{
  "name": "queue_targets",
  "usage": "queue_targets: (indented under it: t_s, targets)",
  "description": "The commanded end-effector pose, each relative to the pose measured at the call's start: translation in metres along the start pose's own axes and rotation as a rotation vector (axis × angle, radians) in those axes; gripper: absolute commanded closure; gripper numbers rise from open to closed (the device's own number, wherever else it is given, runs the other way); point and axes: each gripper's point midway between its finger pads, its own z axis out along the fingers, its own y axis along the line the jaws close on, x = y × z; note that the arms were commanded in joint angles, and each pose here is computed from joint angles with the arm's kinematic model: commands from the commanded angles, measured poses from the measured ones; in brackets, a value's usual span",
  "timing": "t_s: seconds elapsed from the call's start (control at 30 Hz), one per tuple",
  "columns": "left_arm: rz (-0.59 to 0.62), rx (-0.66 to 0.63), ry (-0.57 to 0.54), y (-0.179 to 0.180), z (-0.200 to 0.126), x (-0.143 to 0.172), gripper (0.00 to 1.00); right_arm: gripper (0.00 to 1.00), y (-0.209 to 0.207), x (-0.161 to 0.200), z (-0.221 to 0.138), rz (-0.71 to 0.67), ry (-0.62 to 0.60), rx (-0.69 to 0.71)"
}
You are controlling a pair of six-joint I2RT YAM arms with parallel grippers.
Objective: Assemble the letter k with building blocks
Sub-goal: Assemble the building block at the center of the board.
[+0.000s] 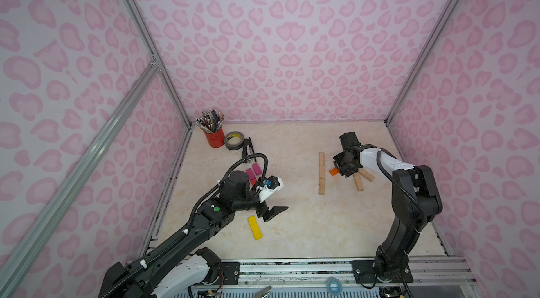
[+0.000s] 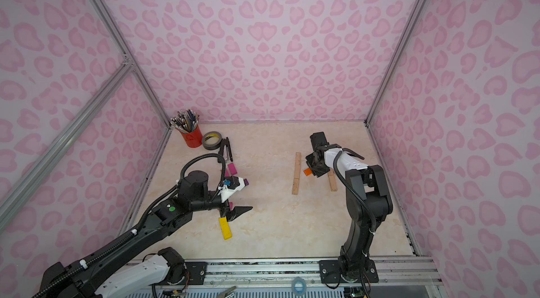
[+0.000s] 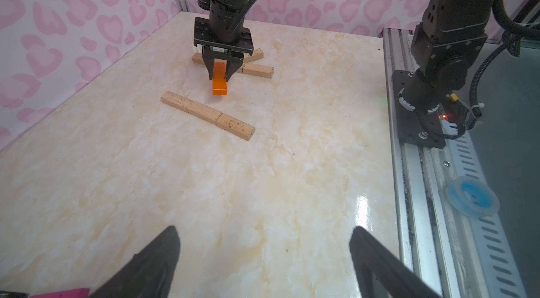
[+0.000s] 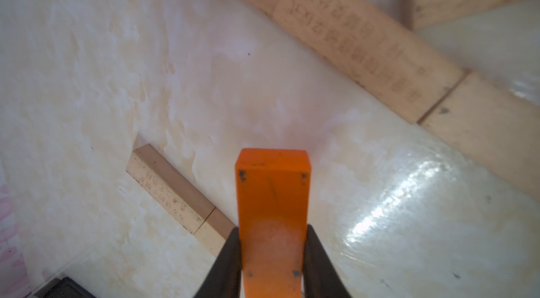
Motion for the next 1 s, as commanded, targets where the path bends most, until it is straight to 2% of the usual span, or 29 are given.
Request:
queue_targets:
  t_s: [0.0,0.3,0.63,0.97]
  targets:
    - [0.018,-0.010,0.000,0.002,0.000,0.000,0.07,0.69,-0.001,0.000,0.009,-0.006,0.014,0.018]
    - [0.017,-0.018,0.014,0.004,0.001,0.003,0.07,0.68,-0.004,0.001,0.030,-0.011,0.039,0.054]
    - [0.013,-0.018,0.025,0.005,0.003,0.005,0.07,0.61,-0.002,-0.001,0.032,-0.015,0.043,0.052]
    - [0.005,-0.023,0.038,0.008,0.004,0.008,0.07,0.64,-0.001,-0.003,0.034,-0.006,0.047,0.051]
